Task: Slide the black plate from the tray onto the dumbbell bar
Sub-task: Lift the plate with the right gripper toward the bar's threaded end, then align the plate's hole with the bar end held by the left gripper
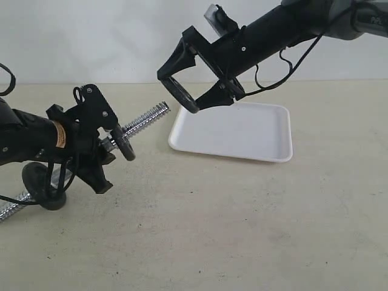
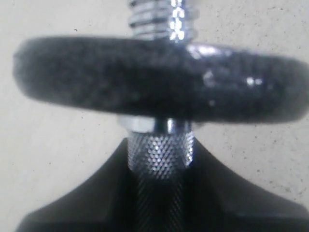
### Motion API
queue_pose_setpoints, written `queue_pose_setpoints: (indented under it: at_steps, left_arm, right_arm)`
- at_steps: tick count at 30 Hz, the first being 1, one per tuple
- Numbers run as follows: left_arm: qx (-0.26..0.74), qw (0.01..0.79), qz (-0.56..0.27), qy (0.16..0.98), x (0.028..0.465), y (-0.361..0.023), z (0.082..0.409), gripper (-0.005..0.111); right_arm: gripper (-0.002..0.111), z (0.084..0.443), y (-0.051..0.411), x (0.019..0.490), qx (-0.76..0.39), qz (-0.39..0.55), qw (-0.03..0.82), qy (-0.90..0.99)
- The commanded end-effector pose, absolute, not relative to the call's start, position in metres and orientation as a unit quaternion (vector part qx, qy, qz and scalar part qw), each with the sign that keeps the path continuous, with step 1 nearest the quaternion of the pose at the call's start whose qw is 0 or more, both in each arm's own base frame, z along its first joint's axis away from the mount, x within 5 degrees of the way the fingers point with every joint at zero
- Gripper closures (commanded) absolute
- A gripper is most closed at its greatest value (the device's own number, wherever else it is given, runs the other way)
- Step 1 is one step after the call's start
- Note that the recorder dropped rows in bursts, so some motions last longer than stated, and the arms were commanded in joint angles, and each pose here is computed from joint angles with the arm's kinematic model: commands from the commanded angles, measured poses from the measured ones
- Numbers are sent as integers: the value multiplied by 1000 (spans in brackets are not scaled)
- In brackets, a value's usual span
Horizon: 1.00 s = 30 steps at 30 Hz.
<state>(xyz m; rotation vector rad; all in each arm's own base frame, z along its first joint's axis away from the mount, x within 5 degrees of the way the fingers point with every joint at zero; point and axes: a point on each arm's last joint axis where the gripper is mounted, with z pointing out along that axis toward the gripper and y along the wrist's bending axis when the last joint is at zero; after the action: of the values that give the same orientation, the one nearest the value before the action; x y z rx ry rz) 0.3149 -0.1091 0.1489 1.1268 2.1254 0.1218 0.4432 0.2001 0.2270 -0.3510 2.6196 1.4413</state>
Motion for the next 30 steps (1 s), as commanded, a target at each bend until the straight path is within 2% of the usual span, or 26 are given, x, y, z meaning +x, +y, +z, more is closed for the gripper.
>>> queue_pose_setpoints:
  at_steps: [1,30]
  left_arm:
    - [403,484,0,777,326,-124,185,102]
    - [403,499,-29,766,321,-139,187,102]
  right_arm:
    - [108,246,206,439,-119,507,75,850]
    - [108,246,206,439,-126,506,80,849]
